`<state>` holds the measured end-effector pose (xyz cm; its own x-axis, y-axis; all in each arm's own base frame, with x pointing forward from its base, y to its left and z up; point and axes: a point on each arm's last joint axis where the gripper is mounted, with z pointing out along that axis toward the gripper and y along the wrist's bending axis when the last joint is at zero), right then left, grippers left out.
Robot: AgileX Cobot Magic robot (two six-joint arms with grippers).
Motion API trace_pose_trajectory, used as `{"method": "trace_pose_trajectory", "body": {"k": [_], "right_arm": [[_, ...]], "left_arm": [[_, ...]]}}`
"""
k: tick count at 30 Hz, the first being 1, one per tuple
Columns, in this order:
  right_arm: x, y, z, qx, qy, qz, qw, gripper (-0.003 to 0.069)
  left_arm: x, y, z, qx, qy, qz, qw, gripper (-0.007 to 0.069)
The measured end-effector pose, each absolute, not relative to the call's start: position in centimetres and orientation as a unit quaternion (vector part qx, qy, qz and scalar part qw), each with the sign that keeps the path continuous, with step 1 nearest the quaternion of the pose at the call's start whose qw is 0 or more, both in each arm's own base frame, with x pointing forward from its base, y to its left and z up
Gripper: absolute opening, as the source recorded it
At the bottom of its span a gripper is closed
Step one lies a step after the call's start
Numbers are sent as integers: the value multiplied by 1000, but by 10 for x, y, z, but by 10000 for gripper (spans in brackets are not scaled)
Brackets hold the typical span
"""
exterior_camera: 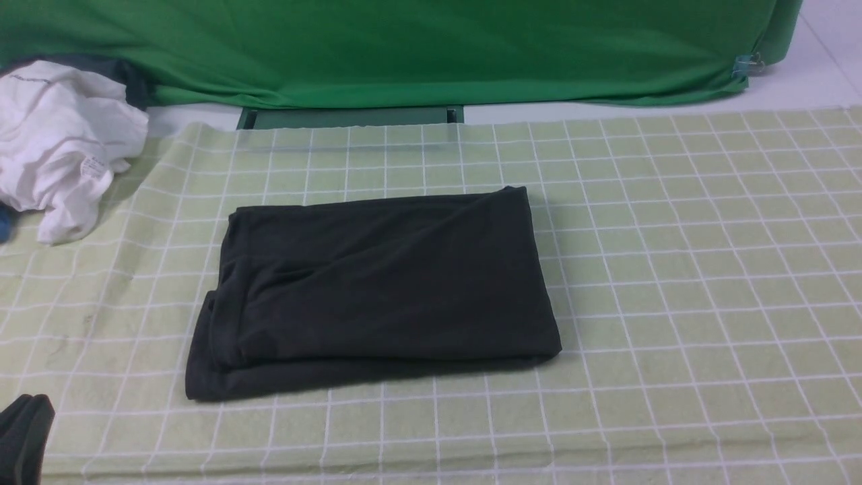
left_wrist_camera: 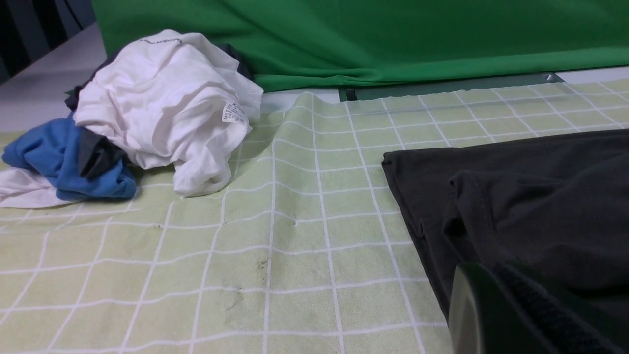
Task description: Fold a long-sleeved shirt over a green coffee tablecloth.
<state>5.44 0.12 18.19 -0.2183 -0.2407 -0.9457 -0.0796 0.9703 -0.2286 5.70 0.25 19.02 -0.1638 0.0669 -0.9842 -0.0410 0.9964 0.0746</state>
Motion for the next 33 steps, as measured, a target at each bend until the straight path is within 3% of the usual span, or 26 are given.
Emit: {"method": "trace_pose_trajectory", "body": {"k": [33], "right_arm": [[54, 1, 182, -103, 778, -65, 617, 242]], "left_arm": [[57, 2, 190, 9, 762, 42, 647, 15]]}}
